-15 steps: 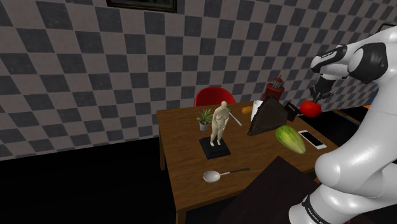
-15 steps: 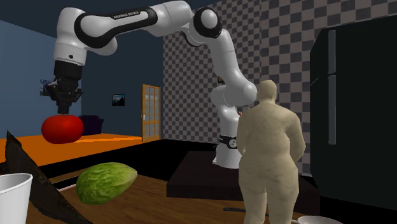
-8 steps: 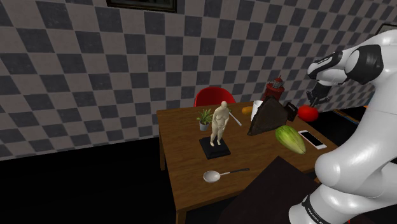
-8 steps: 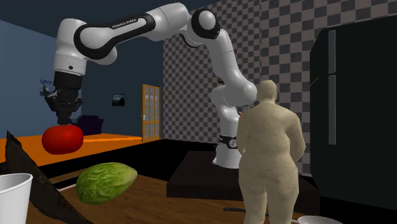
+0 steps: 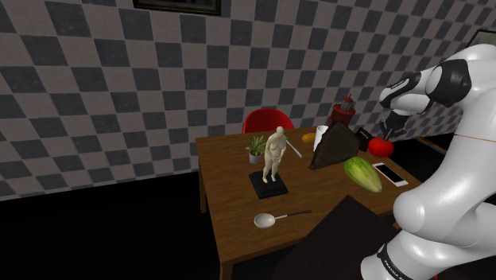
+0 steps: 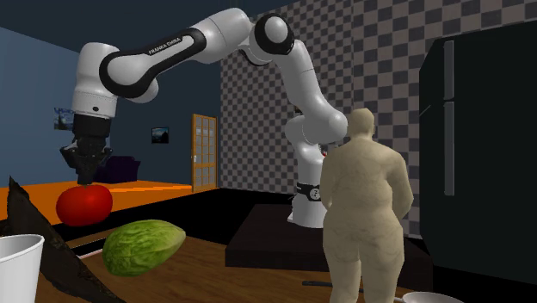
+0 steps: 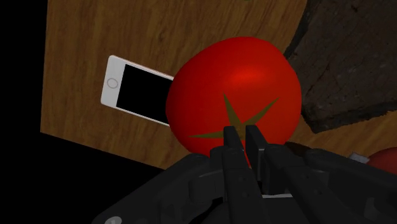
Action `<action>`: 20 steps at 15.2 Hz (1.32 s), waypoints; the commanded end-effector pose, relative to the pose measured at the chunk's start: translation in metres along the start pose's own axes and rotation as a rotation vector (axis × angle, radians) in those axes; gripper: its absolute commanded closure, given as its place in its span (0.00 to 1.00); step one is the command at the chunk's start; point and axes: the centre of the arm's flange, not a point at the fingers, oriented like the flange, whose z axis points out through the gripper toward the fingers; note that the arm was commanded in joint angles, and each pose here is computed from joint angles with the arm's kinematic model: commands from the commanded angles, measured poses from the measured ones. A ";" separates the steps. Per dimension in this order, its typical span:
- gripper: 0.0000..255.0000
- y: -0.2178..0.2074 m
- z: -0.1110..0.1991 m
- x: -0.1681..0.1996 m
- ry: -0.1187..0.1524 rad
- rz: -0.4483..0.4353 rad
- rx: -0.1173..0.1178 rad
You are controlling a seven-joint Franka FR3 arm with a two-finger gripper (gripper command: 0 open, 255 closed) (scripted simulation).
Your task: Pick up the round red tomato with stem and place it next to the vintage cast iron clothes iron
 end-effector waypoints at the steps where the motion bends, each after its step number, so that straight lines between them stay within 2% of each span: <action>1: 1.00 0.000 0.011 -0.002 0.001 0.000 0.000; 16: 1.00 -0.001 0.093 -0.014 0.001 0.000 0.000; 20: 1.00 -0.001 0.093 -0.014 0.001 0.000 0.000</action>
